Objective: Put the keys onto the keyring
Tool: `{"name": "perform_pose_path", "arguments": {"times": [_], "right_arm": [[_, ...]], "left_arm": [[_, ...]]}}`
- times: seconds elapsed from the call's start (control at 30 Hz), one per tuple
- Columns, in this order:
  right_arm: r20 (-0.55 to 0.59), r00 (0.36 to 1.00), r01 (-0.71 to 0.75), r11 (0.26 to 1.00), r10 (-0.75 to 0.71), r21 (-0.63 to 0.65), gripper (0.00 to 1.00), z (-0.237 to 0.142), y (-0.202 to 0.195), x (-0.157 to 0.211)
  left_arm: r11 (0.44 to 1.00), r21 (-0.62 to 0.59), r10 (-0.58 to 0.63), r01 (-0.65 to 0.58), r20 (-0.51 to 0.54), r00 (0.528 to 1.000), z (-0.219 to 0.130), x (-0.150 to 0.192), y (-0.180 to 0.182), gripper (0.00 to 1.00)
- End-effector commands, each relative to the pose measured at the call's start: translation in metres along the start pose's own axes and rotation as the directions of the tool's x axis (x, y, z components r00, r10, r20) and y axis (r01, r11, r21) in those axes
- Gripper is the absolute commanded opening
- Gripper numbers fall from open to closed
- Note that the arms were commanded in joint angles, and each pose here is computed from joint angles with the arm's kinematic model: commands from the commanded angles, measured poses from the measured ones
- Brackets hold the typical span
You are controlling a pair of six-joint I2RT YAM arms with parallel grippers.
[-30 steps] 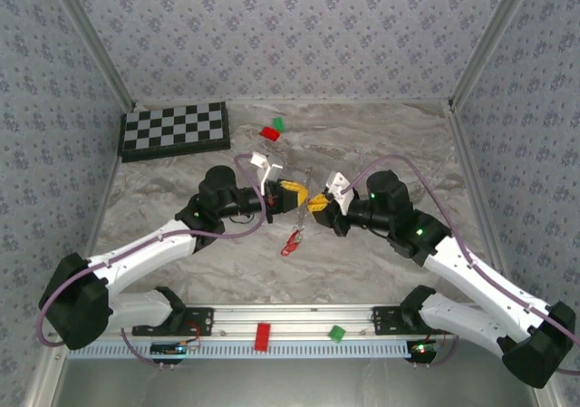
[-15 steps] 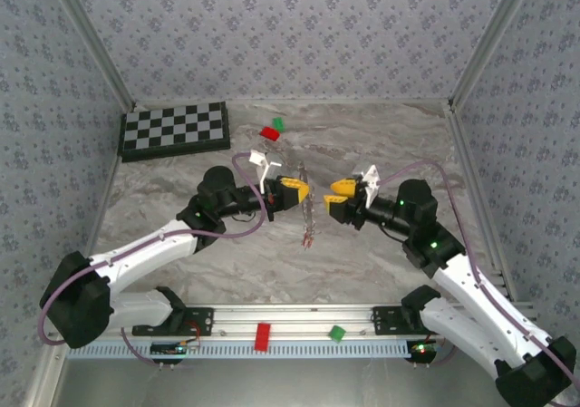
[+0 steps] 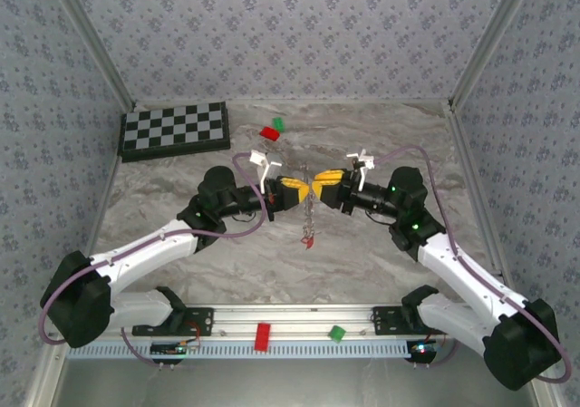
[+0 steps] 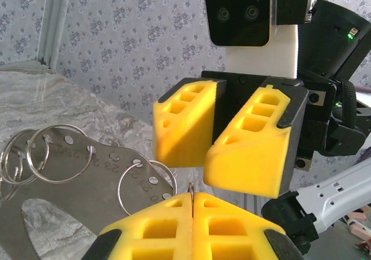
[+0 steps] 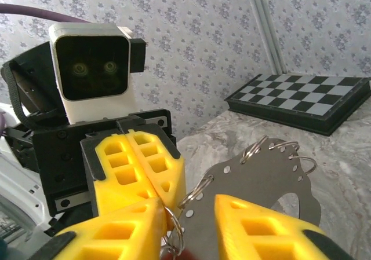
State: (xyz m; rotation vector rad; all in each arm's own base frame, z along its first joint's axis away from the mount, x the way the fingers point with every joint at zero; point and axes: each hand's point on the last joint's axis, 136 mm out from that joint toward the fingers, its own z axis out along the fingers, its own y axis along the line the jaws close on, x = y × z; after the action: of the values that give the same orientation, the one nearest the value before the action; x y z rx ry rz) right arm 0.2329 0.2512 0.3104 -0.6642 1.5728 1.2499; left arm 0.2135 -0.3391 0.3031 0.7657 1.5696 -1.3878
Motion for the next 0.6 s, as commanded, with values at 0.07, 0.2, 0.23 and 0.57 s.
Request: {"name": "perform_pose_path", "arguments": {"times": [0.07,0.2,0.23,0.57], "right_arm": [[0.013,1.000,0.005,0.999,-0.005,-0.053,0.23,0.000,0.009,-0.004],[-0.005,1.000,-0.006,0.999,0.006,-0.051,0.23,0.002,0.006,0.002],[-0.008,1.000,-0.010,0.999,0.010,-0.046,0.22,0.002,0.004,0.004],[-0.033,0.999,-0.032,0.998,0.030,-0.056,0.20,0.001,0.003,0.015]], "left_arm": [[0.997,0.048,0.053,-0.057,0.075,0.996,-0.003,-0.023,-0.018,0.00],[0.997,0.049,0.054,-0.059,0.083,0.995,-0.004,-0.025,-0.019,0.00],[0.997,0.049,0.054,-0.059,0.083,0.995,-0.004,-0.025,-0.019,0.00],[0.997,0.046,0.057,-0.061,0.088,0.994,-0.004,-0.028,-0.020,0.00]]}}
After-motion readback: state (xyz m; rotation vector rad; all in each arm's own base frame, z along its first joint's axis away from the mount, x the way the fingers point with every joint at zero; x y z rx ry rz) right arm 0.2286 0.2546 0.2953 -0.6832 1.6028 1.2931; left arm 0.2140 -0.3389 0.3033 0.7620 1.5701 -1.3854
